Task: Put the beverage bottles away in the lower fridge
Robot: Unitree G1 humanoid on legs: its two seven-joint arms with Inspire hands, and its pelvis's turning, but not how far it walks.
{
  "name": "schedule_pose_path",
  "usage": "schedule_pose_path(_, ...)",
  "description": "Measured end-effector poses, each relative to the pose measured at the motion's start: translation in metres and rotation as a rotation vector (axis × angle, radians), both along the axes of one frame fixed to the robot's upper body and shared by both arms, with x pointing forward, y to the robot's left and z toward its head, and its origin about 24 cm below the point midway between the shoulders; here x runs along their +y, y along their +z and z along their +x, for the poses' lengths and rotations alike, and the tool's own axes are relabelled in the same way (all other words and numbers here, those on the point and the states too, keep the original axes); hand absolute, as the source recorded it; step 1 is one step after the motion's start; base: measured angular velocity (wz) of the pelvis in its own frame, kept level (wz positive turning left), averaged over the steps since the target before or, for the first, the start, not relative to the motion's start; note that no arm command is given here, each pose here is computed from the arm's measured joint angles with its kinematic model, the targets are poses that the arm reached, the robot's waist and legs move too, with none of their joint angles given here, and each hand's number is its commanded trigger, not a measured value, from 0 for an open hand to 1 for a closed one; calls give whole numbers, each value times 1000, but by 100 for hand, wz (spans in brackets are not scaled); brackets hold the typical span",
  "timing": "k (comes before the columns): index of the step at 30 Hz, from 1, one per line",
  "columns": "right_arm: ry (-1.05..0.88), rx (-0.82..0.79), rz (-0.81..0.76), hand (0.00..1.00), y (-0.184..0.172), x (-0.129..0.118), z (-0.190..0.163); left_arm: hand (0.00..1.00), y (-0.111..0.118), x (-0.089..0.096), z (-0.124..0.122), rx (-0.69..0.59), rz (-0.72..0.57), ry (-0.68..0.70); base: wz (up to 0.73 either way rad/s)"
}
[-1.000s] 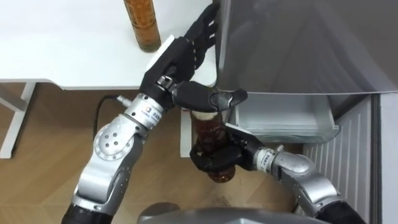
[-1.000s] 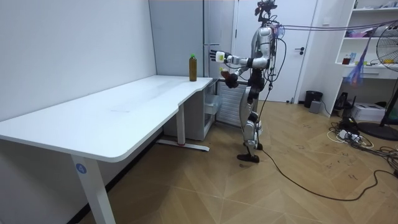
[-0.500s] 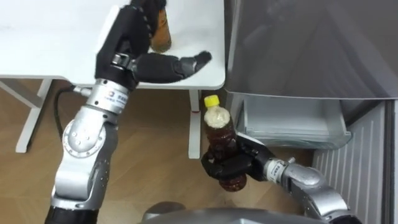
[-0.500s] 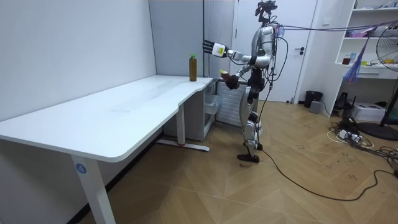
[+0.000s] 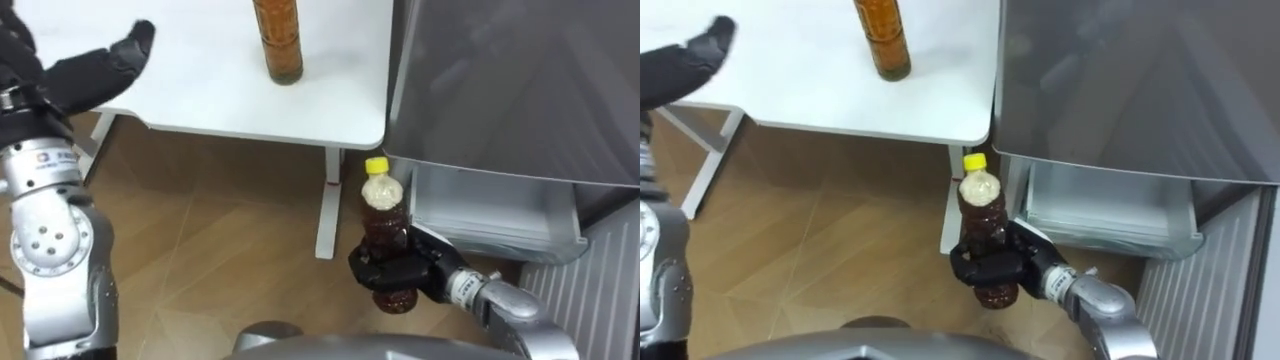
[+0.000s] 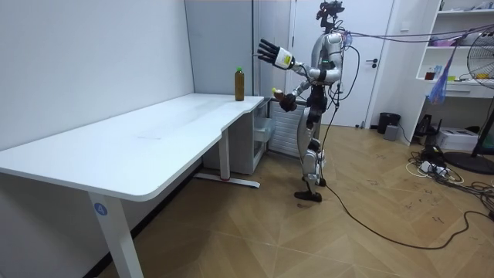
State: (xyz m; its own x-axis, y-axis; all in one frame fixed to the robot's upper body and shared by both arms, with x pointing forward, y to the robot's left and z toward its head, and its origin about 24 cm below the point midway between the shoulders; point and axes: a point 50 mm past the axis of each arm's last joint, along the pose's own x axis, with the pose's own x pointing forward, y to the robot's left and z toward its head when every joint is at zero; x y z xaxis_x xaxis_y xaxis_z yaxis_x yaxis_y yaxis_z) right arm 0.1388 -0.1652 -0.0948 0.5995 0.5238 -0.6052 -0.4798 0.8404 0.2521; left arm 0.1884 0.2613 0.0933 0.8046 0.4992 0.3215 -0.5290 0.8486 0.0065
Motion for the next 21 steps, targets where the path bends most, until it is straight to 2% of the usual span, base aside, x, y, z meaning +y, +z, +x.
schedule_pose_path(6, -10, 4, -31, 100, -3, 4, -2, 0, -62, 21, -15, 242, -124, 167, -3)
schedule_pose_path(8, -21, 6, -36, 100, -3, 4, -2, 0, -93, 29, -29, 346, -239, 243, -12)
schedule_pose_path(11, -21, 12, -41, 100, -4, 6, -3, 0, -127, 35, -48, 475, -344, 344, -17)
schedule_pose_path(12, -20, 13, -41, 100, -4, 6, -3, 0, -134, 35, -52, 500, -368, 362, -6)
schedule_pose_path(14, -12, 29, -45, 100, -8, 9, -3, 0, -161, 31, -69, 614, -464, 411, 0)
schedule_pose_path(21, -31, 71, -38, 100, -13, 11, -1, 0, -202, 15, -108, 809, -662, 459, -1)
